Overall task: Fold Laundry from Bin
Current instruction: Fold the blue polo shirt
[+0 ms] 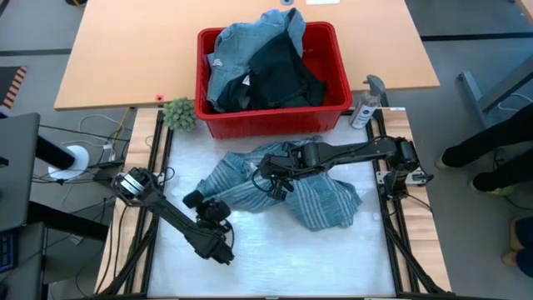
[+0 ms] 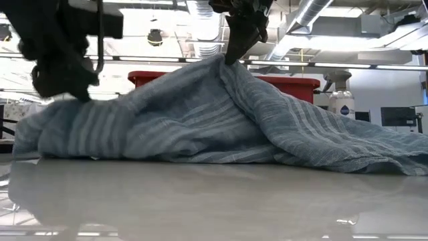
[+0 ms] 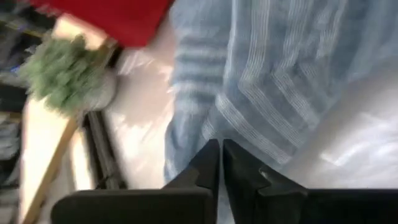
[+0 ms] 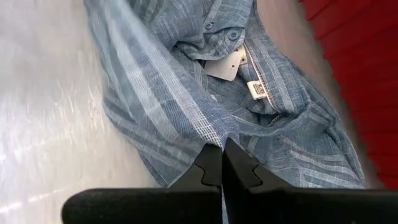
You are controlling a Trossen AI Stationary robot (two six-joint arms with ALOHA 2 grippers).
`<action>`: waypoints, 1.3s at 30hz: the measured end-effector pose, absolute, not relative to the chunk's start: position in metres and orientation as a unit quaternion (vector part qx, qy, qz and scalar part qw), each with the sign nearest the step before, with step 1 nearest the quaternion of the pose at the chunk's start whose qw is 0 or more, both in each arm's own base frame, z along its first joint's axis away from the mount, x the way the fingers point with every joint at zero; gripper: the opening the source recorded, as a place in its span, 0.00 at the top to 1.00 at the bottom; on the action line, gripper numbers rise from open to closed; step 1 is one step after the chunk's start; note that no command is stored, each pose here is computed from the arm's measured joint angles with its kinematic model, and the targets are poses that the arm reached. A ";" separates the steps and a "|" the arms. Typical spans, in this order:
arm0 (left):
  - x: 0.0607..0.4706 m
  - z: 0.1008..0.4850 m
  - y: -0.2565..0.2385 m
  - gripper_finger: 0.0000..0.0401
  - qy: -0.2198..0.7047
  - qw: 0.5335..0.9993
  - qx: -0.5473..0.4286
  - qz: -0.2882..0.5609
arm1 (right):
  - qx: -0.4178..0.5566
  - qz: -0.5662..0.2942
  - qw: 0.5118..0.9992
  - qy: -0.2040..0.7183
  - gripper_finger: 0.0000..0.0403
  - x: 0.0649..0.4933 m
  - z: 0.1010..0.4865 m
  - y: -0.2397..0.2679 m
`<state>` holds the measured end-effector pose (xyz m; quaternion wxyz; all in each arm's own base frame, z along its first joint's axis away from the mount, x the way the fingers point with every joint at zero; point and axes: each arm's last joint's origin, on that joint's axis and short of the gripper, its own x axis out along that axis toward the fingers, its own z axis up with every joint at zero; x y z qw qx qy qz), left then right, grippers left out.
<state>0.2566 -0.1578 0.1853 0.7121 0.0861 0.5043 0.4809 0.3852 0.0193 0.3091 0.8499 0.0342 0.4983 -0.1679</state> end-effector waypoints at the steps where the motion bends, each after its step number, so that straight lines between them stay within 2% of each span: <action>1: 0.256 0.192 -0.157 0.99 0.502 0.714 0.084 0.480 | 0.032 -0.167 0.850 0.499 0.95 0.385 0.309 0.019; 5: 0.248 0.227 -0.149 1.00 0.451 0.757 0.041 0.471 | 0.030 -0.166 0.849 0.501 0.95 0.385 0.309 0.019; 10: 0.240 0.261 -0.149 1.00 0.337 0.829 -0.075 0.439 | 0.029 -0.165 0.850 0.499 0.95 0.385 0.309 0.019; 12: 0.240 0.266 -0.157 1.00 0.314 0.854 -0.074 0.407 | 0.028 -0.165 0.850 0.499 0.95 0.385 0.309 0.019; 14: 0.242 0.264 -0.166 1.00 0.329 0.866 -0.043 0.374 | 0.028 -0.165 0.850 0.499 0.95 0.385 0.309 0.019; 18: 0.247 0.240 -0.186 0.99 0.376 0.865 0.036 0.329 | 0.025 -0.163 0.851 0.499 0.95 0.385 0.309 0.019; 21: 0.250 0.222 -0.194 0.95 0.407 0.851 0.097 0.316 | 0.025 -0.163 0.850 0.500 0.95 0.385 0.309 0.019; 27: 0.250 0.209 -0.181 0.78 0.478 0.797 0.098 0.357 | 0.019 -0.159 0.851 0.501 0.95 0.385 0.309 0.019; 30: 0.252 0.209 -0.173 0.70 0.494 0.778 0.064 0.382 | 0.018 -0.159 0.851 0.501 0.95 0.385 0.309 0.018; 34: 0.261 0.208 -0.180 0.68 0.468 0.805 0.015 0.363 | 0.021 -0.161 0.849 0.502 0.95 0.385 0.309 0.015; 39: 0.262 0.227 -0.203 0.67 0.456 0.835 0.019 0.309 | 0.020 -0.162 0.848 0.504 0.95 0.385 0.309 0.013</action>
